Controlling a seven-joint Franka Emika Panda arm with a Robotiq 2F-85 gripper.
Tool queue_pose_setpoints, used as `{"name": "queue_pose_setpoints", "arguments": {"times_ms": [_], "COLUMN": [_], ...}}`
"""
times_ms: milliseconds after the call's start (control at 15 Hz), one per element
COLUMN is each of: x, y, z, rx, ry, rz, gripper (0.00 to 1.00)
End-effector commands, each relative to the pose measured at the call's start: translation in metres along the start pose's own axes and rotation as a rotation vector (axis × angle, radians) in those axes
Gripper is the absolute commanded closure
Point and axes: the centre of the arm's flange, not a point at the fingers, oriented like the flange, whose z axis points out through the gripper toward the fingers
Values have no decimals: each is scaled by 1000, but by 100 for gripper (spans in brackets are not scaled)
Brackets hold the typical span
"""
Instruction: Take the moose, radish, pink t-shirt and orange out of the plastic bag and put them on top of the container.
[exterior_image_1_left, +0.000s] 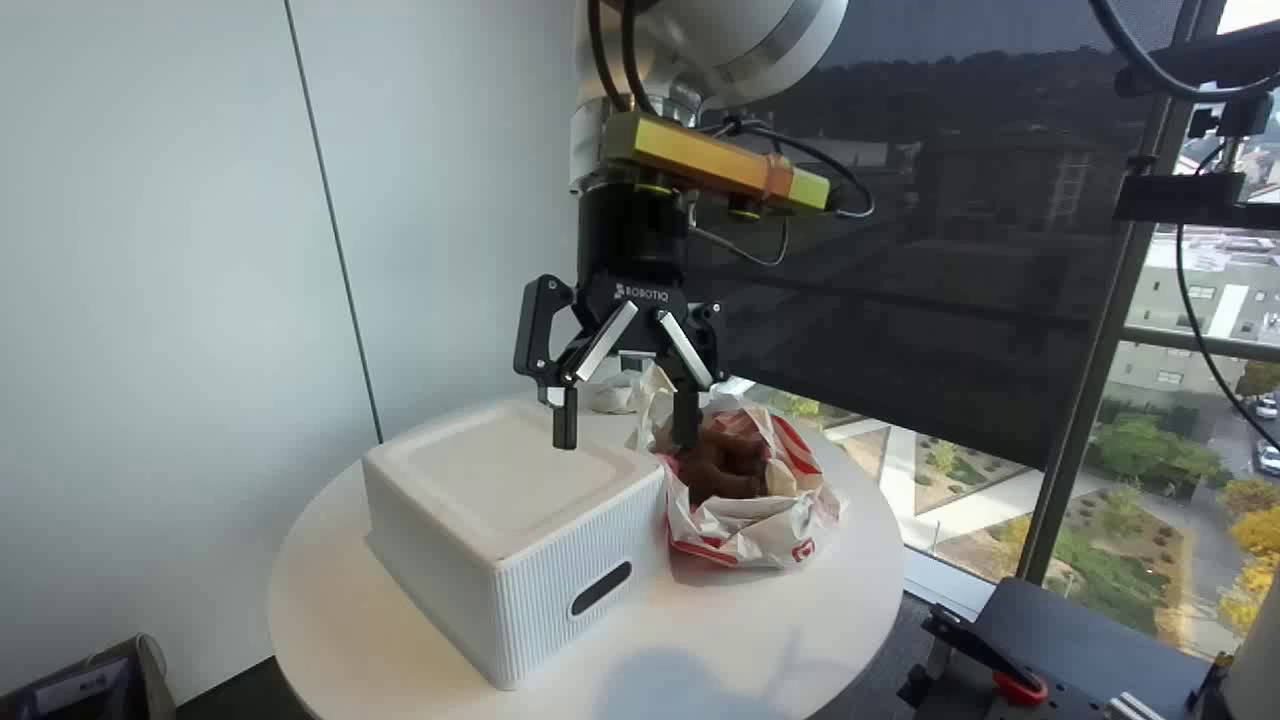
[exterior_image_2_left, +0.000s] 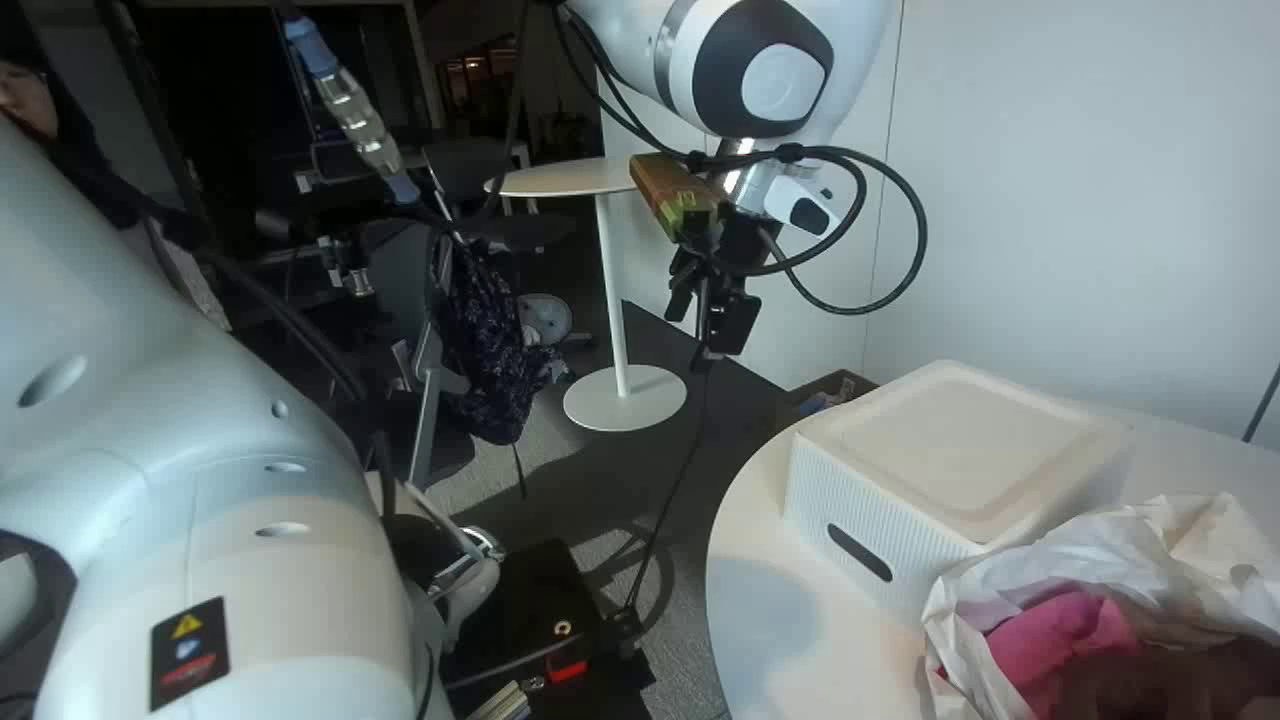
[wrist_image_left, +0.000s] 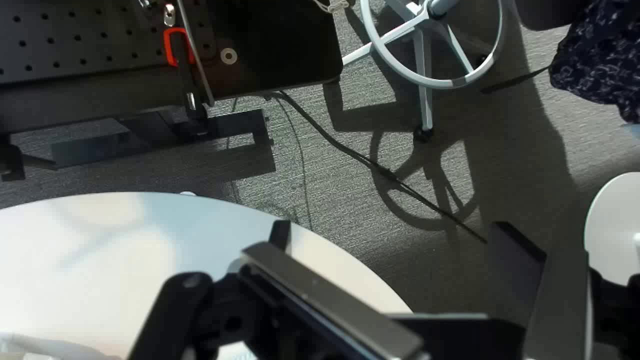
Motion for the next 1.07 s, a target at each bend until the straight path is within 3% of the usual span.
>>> {"name": "queue_pose_setpoints", "arguments": {"times_ms": [0, 667, 1000], "x": [0, 0, 68], "y": [-1, -3, 33], "z": [-2, -5, 29], "rx": [1, 5, -7], "ry": [3, 10, 21], "rz": [-1, -5, 131], "gripper": [0, 0, 0]}}
